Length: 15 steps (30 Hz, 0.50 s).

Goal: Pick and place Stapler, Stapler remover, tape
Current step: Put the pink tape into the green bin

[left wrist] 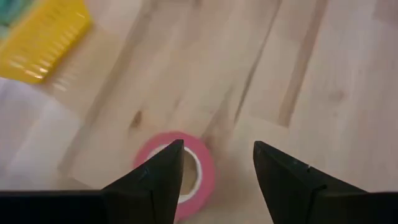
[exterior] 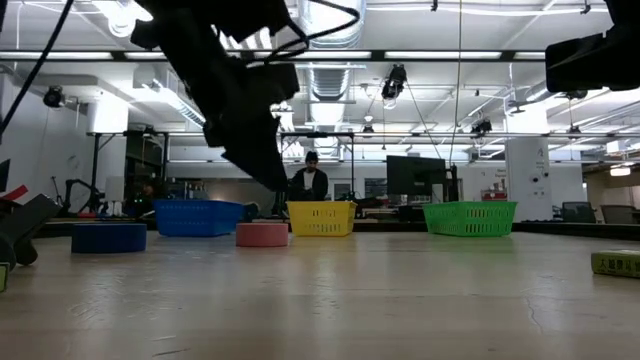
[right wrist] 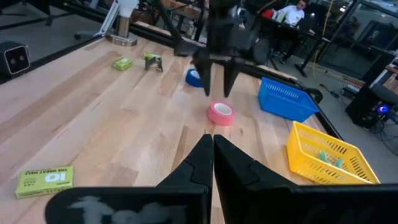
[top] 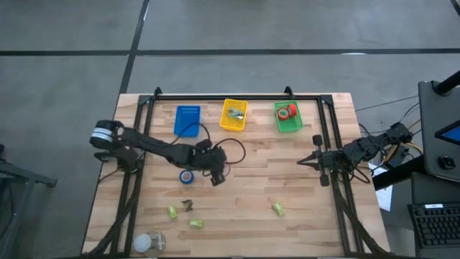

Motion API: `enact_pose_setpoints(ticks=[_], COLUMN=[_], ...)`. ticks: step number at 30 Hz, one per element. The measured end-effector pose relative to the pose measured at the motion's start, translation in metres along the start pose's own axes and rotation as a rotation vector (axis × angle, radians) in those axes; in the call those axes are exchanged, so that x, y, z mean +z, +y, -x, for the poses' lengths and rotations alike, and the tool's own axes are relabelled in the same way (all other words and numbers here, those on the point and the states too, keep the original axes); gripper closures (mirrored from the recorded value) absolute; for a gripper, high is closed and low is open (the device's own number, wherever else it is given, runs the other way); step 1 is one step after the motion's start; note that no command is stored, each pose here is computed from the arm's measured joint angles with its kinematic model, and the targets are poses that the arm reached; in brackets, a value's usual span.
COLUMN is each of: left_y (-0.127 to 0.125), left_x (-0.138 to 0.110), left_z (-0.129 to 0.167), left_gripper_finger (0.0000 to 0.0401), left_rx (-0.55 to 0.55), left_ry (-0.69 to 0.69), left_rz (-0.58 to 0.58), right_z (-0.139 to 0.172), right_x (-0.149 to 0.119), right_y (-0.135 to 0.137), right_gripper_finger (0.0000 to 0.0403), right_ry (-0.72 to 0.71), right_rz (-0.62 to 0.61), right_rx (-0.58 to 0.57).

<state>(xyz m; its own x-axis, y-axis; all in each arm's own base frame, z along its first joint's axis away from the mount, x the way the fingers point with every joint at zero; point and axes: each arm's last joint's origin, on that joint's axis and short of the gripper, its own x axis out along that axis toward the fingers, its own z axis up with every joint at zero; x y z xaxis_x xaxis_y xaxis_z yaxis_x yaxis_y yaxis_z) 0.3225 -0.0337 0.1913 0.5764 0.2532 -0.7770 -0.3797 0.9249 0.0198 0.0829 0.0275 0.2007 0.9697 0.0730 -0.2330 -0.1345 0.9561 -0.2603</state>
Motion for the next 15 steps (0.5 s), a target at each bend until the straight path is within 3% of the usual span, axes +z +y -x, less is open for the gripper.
enact_pose_setpoints(ticks=[5, 15], left_y=[-0.003, -0.003], left_x=[-0.011, -0.017], left_z=[-0.019, -0.034], left_gripper_finger=[0.0204, 0.0213], left_rx=[0.013, 0.081], left_ry=[0.077, 0.103], left_rz=[-0.044, -0.068], right_z=[0.0, 0.0], right_x=[0.0, 0.0], right_y=[0.0, 0.0], right_gripper_finger=[0.0394, 0.0394], right_ry=[0.0, 0.0], right_rz=[0.0, 0.0], right_rx=[0.0, 0.0])
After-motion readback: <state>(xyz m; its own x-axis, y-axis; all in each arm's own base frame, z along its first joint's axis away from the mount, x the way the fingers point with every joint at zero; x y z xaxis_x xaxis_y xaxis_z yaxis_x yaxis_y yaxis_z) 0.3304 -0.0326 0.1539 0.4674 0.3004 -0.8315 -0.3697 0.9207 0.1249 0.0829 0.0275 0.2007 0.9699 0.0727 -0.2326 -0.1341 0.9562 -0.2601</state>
